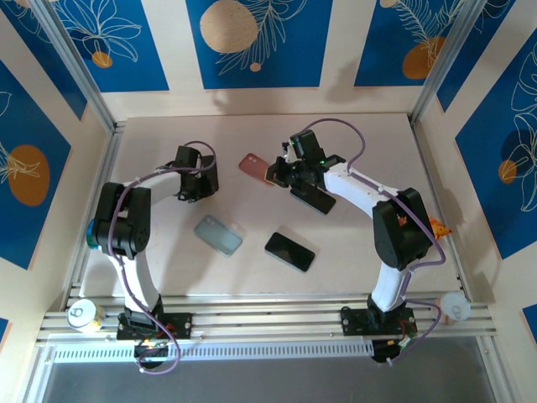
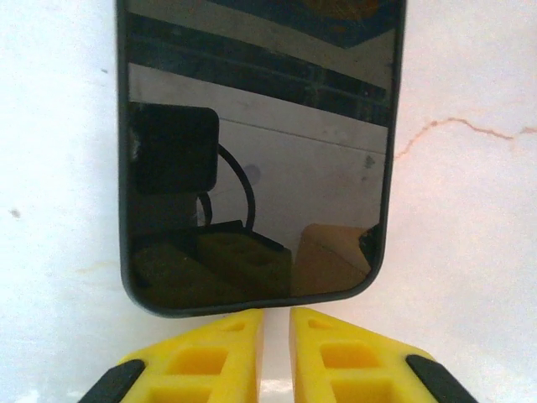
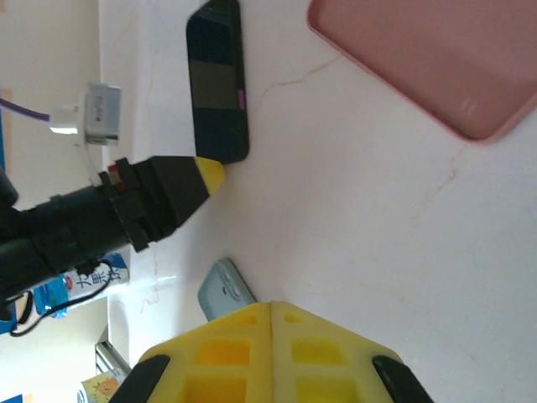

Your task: Put the phone into the phone case

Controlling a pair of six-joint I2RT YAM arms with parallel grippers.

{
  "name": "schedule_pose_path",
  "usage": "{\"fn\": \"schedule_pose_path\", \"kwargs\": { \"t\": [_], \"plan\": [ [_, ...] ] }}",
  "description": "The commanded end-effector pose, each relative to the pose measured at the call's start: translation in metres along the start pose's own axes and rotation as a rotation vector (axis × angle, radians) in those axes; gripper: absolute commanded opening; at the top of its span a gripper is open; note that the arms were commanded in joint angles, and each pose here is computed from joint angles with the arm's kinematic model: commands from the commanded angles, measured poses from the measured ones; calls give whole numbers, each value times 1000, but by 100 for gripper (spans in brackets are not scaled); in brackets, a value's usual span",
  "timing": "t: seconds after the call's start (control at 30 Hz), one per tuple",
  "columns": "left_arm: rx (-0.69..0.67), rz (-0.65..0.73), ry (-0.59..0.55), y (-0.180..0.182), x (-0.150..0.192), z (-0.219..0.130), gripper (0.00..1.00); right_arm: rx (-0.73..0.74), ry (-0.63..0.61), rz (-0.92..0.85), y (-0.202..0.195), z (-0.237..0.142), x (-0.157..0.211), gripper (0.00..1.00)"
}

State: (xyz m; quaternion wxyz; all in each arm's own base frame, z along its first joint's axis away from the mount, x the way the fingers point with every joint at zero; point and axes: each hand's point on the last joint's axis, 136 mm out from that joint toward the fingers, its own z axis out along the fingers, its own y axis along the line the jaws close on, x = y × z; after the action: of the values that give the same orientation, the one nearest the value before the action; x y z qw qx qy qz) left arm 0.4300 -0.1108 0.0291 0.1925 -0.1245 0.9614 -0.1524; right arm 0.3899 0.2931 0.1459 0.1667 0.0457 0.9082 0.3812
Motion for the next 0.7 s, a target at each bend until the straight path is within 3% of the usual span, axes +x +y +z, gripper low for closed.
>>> {"fn": "schedule_pose_path", "kwargs": {
  "t": [0.0, 0.13, 0.37, 0.53, 0.67],
  "plan": [
    [-39, 8, -19, 14, -5, -13, 17, 5, -8, -7, 1, -15, 4, 0],
    [75, -9, -36, -6, -1, -30, 18, 107, -13, -98, -11, -31, 5, 0],
    [246, -40, -83, -39, 15, -78, 26, 470, -15, -296, -78, -69, -9, 54],
    [285, -33, -86, -52, 27, -97, 32, 502, 25, -286, -114, -75, -24, 75],
    [275, -30, -71, -54, 30, -101, 33, 553, 51, -268, -138, -73, -39, 81]
  ]
}}
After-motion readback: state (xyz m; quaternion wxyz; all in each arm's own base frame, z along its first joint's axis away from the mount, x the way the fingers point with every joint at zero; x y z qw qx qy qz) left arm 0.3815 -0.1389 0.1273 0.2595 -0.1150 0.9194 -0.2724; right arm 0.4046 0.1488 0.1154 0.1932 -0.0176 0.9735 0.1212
